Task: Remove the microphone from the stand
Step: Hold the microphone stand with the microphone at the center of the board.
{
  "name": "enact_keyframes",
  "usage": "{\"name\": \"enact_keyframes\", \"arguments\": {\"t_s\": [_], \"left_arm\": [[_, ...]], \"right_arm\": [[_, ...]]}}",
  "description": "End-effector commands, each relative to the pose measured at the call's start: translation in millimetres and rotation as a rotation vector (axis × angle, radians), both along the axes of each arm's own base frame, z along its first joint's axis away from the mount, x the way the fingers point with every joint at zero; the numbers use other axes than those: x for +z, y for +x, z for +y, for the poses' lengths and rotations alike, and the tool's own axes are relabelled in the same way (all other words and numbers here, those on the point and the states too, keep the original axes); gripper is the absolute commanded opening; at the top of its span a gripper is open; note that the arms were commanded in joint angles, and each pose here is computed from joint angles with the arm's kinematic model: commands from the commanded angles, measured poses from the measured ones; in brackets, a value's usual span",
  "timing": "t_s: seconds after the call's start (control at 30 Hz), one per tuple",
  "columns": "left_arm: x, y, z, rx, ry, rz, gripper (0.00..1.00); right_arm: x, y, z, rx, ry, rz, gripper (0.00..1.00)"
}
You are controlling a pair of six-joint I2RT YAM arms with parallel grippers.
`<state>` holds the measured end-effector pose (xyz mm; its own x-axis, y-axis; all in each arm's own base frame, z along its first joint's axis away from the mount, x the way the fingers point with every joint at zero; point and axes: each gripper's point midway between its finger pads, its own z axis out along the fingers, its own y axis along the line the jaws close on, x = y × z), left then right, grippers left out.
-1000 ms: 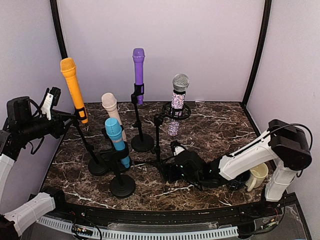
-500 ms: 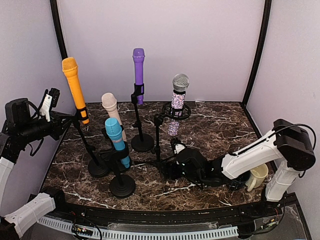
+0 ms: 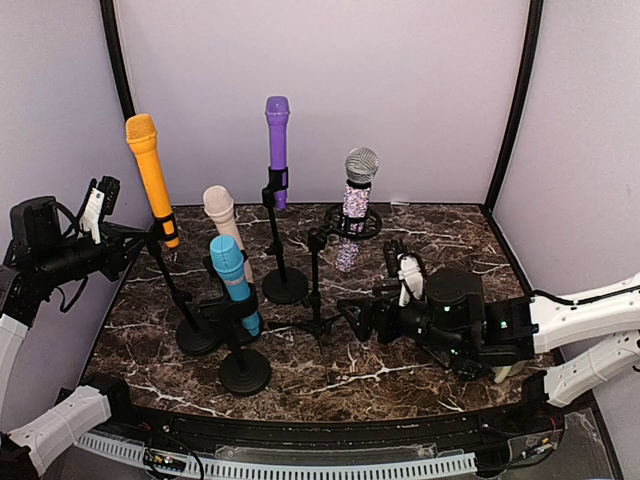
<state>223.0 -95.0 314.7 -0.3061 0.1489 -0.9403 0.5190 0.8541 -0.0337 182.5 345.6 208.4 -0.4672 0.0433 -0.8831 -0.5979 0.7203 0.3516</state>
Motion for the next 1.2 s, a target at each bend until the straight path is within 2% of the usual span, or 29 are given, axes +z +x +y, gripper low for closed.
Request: {"name": "enact_keyframes", "arguments": {"t_s": [0.0, 0.17, 0.3, 0.5, 0.6, 0.9, 1.17], "left_arm": [[-22, -8, -6, -0.041, 0.001, 0.082, 0.12], [-21, -9, -6, -0.046, 0.000, 0.077, 0.12], [-20, -10, -7, -0.051, -0.001, 0.074, 0.12], [-20, -12, -9, -0.068, -0.002, 0.070, 0.12], [-18, -15, -12, -0.091, -0.005, 0.058, 0.12], [-16, -27, -19, -0.148, -0.008, 0.001, 0.11], [-14, -33, -26, -0.202, -0.011, -0.007, 0.11]], "right_arm": [[34, -18, -3, 0.071, -0.022, -0.043, 0.92], [94, -39, 23, 0.196, 0.010, -0.095, 0.92], [143, -48, 62, 0.278, 0.014, -0.122, 0.94], [219, -43, 123, 0.324, 0.047, -0.161, 0.95], [240, -34, 147, 0.318, 0.048, -0.206, 0.97], [257, -7, 210, 0.354, 0.089, -0.291, 0.97], [261, -3, 240, 0.406, 0.152, -0.361, 0.95]]}}
